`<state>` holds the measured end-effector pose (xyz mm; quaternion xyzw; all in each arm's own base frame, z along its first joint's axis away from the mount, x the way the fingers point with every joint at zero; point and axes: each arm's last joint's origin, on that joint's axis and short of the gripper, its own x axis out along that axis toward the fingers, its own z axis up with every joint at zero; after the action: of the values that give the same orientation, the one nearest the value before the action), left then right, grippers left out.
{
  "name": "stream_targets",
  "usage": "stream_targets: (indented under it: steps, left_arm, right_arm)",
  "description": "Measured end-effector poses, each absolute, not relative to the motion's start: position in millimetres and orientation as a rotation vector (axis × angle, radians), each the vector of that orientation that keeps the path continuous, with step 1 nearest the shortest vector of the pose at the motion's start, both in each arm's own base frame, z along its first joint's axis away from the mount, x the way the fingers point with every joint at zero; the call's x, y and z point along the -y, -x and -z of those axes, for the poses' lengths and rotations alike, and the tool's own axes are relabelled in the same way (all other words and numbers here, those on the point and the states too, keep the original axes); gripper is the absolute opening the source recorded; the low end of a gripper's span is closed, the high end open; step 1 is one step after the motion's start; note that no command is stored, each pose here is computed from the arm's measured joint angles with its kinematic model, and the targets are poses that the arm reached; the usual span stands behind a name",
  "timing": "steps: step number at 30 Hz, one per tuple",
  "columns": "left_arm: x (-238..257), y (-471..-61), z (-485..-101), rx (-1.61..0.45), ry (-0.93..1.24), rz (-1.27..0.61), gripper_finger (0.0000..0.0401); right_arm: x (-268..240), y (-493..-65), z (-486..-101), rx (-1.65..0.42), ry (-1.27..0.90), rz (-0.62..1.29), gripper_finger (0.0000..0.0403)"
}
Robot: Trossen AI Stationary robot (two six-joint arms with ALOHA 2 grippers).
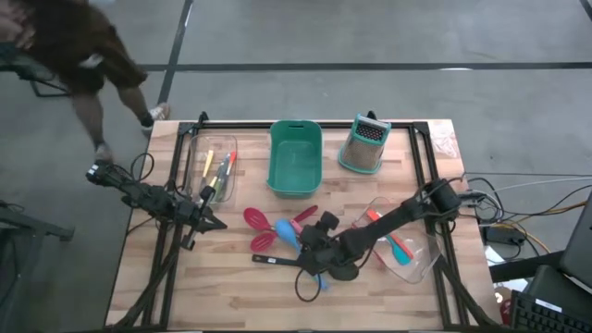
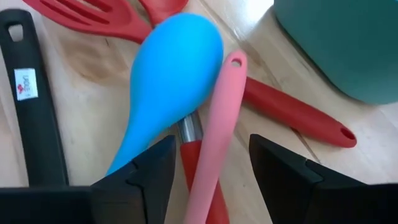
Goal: Pick & Place Kitchen Items
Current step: Put the pink spatula into the bottom transparent bin
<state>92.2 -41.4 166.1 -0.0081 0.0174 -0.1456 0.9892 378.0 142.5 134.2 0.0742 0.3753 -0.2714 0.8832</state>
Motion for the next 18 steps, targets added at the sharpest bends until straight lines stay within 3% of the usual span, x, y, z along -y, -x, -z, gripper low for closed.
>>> stream_targets:
  steps: [11, 18]
  left_arm:
    - [41.4, -92.2, -166.1, -0.035, 0.016, 0.292, 0.0012]
    - [41.4, -92.2, -166.0, -0.036, 0.016, 0.292, 0.0012]
  right_arm:
    - [-142.9, -378.9, -119.7, -0.806, -0.144, 0.579, 0.0172]
    - [-141.8, -379.5, -120.0, -0.804, -0.147, 0.581, 0.0135]
